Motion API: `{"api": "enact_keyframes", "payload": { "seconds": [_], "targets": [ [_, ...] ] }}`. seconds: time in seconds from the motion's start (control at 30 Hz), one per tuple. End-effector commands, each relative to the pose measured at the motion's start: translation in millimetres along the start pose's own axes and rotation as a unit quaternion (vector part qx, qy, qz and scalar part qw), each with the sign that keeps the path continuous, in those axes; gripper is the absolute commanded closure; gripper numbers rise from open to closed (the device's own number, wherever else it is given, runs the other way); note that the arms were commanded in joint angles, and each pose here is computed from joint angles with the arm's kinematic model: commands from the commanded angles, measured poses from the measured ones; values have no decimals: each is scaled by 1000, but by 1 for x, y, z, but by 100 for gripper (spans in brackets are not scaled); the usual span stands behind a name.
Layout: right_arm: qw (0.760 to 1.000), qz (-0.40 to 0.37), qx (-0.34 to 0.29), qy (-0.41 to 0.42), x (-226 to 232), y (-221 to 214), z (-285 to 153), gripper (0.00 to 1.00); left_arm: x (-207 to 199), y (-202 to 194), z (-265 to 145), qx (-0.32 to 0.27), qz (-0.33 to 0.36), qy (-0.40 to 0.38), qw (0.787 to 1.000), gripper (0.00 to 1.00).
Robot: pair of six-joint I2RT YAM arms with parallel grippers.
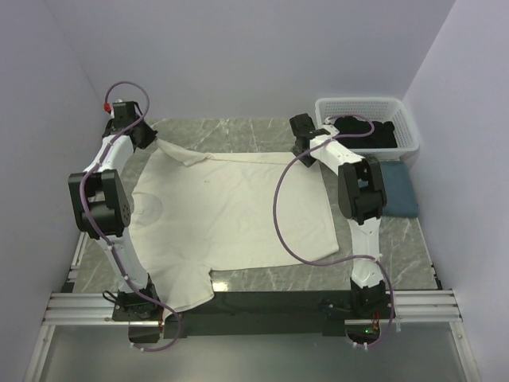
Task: Fold and stack the t-shirts
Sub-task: Flatten the tshirt out, then fold the tshirt
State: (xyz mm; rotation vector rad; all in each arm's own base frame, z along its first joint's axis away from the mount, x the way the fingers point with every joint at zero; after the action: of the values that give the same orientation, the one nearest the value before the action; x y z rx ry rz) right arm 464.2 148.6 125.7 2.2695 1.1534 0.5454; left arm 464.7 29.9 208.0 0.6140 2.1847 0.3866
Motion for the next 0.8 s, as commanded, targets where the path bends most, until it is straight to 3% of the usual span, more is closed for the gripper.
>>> {"api": "enact_keyframes", "payload": {
  "seconds": [0.0, 0.77],
  "targets": [
    [999, 1, -17, -28, 0, 5, 1, 48, -13, 13, -24, -21, -7, -34, 999, 99],
    [1000, 8, -8, -26, 8, 5, 19, 52, -7, 15, -31, -22, -13, -36, 999, 99]
  ]
}}
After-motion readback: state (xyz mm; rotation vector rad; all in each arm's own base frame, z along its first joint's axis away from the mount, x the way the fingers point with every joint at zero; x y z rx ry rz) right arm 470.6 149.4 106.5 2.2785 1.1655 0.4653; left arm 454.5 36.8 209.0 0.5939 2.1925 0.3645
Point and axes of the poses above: each gripper's point midway between its finger pads, its own z axis out along the fingers, its own x axis along the line the jaws close on, y = z × x, the point moved 10 cm from there along -z, back along the fingers, and after that the axes turned 14 degrees about -z, right-handed, at the moved point
